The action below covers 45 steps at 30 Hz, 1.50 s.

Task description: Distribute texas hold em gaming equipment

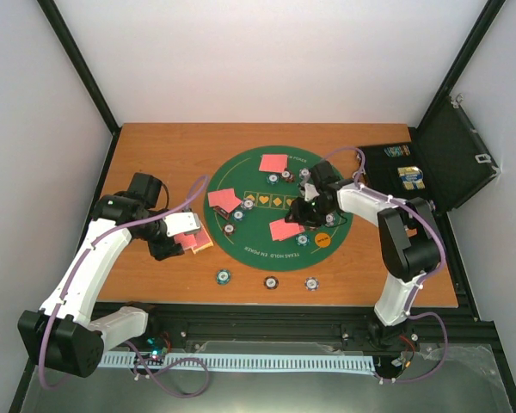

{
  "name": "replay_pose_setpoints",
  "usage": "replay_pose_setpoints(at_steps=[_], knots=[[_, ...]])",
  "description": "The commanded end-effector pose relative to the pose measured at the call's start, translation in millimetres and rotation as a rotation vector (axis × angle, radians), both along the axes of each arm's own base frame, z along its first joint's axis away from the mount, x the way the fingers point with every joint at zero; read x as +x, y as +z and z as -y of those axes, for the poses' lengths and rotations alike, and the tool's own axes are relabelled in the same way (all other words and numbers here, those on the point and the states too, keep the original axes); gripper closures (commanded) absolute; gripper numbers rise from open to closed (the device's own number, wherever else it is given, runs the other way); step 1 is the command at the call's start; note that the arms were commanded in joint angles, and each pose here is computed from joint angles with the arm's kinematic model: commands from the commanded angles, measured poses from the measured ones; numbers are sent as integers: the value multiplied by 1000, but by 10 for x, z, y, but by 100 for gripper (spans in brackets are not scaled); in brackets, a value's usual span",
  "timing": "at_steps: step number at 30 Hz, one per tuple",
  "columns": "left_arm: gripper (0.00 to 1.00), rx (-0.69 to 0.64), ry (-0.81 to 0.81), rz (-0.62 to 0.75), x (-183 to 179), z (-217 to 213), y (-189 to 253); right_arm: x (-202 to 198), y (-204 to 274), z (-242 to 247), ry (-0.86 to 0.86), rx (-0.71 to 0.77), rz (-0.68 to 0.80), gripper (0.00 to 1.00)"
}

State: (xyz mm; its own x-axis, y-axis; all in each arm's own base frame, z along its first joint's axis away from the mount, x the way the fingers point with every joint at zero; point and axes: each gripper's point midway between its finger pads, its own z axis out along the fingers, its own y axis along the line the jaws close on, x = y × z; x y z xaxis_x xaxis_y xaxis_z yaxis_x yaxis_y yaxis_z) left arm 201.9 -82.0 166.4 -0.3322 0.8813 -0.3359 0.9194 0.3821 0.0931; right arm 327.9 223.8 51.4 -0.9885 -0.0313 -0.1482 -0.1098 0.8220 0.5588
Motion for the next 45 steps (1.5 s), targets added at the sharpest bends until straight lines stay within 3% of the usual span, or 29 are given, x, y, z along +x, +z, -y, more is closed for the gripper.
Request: replay_pose_setpoints(at_steps=[1, 4, 8, 17, 27, 34, 40, 45], knots=[[99, -16, -23, 54, 47, 27, 138, 176, 251, 193, -35, -104, 81, 51], [99, -14, -23, 53, 41, 23, 134, 264, 394, 281, -66, -158, 120, 49], [99, -18, -24, 55, 38, 28, 140, 344, 431, 146, -76, -108, 127, 48], [99, -12, -25, 52, -5, 11, 126, 367, 57, -410, 1, -95, 89, 50], [99, -1, -19, 50, -19, -12, 123, 220, -296, -452, 24, -116, 27, 53], [99, 4, -20, 42, -12, -15, 112, 65, -112, -482, 36, -74, 54, 54], [99, 5, -18, 38, -22, -17, 91, 284, 184, -624, 29, -28, 112, 54], [99, 9, -22, 50, -12, -24, 102, 419, 19, -688, 39, -58, 83, 54]])
